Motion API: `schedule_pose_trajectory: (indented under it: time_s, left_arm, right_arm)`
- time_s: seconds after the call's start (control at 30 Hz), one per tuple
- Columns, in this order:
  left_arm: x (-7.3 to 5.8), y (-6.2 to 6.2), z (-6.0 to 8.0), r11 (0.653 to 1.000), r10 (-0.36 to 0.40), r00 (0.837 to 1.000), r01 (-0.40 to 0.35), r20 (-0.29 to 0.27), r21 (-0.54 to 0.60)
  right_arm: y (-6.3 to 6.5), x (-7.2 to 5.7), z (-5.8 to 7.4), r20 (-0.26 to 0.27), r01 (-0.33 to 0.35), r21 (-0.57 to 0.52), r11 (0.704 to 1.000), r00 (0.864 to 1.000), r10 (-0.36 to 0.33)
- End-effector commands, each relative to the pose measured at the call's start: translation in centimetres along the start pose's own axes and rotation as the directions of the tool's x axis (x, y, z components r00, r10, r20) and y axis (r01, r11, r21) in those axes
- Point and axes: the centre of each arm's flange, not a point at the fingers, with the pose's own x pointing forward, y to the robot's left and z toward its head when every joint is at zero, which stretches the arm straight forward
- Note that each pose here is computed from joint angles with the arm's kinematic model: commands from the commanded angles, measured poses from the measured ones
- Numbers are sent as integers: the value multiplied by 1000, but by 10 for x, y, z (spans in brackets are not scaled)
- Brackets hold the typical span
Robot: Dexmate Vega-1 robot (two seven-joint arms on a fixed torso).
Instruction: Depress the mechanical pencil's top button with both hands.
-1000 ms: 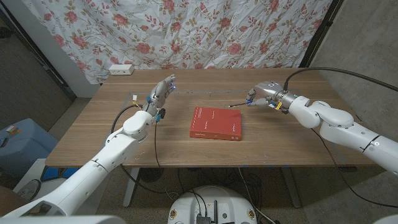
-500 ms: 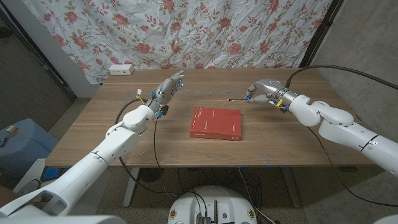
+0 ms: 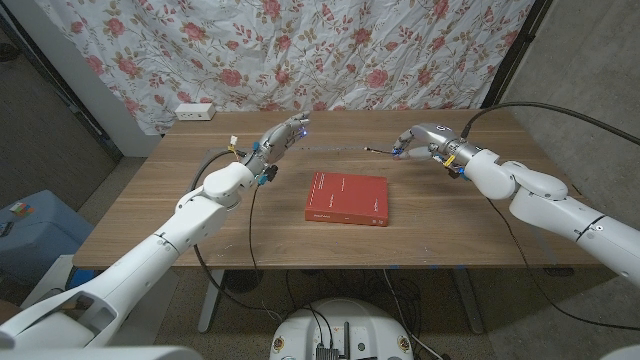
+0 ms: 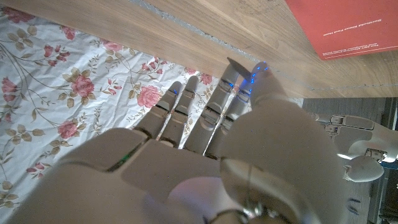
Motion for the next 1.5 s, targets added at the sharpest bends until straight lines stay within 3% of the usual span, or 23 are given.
schedule_pose_trajectory:
  time_s: [0.03,0.57,0.9,1.5]
  left_arm:
    - [10,-10,16,993,-26,999,23,31,117]
    - [20,-20,30,971,-56,994,33,94,235]
    - [30,-31,38,938,-106,988,62,111,341]
    - [43,-52,34,864,-153,981,73,121,499]
  right_arm:
    - [1,2,-7,-47,-3,86,996,999,7]
    - [1,11,-15,-122,-20,176,984,992,42]
    - [2,16,-18,-156,-30,244,969,985,70]
    - [1,21,-17,-194,-27,344,939,976,99]
